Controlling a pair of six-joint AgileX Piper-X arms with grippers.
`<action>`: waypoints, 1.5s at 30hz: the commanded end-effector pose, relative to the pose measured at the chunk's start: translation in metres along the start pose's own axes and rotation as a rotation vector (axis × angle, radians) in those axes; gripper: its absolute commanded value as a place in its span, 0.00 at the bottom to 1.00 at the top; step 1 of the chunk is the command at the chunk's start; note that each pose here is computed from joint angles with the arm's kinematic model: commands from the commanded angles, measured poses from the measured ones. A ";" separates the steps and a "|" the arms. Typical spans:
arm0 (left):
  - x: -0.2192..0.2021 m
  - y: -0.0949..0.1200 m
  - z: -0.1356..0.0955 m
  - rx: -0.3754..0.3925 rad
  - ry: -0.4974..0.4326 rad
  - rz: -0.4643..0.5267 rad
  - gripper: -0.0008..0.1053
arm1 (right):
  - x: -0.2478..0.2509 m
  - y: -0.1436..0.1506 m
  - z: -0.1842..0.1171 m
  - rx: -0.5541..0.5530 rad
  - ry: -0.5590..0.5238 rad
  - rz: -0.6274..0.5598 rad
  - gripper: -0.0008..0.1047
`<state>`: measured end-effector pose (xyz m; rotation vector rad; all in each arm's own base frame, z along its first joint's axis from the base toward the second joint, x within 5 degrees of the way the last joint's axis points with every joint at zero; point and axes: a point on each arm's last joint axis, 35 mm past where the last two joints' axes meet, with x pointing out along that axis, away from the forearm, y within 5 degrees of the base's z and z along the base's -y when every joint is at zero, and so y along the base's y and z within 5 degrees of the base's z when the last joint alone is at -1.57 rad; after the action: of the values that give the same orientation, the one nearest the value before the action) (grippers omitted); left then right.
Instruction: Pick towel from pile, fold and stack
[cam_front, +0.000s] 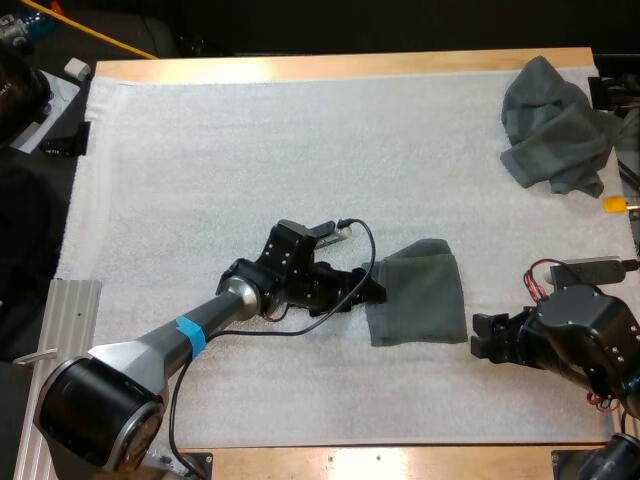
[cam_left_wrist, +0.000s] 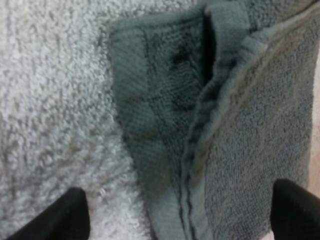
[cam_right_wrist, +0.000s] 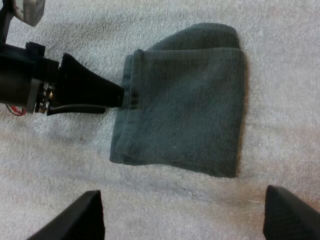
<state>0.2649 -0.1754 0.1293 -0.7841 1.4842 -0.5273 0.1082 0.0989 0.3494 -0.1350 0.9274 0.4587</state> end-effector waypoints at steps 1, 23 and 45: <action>0.002 -0.005 -0.002 -0.015 0.001 0.002 0.68 | -0.002 0.000 0.000 -0.004 -0.001 -0.001 0.62; 0.065 -0.057 -0.017 0.001 0.125 0.046 0.58 | -0.001 0.000 -0.001 -0.003 0.008 0.004 0.62; -0.031 -0.015 0.006 0.266 0.071 0.466 0.01 | -0.002 -0.001 -0.001 -0.001 0.006 0.005 0.62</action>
<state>0.2728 -0.1892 0.1514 -0.3876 1.5500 -0.4221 0.1081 0.0990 0.3494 -0.1336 0.9289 0.4621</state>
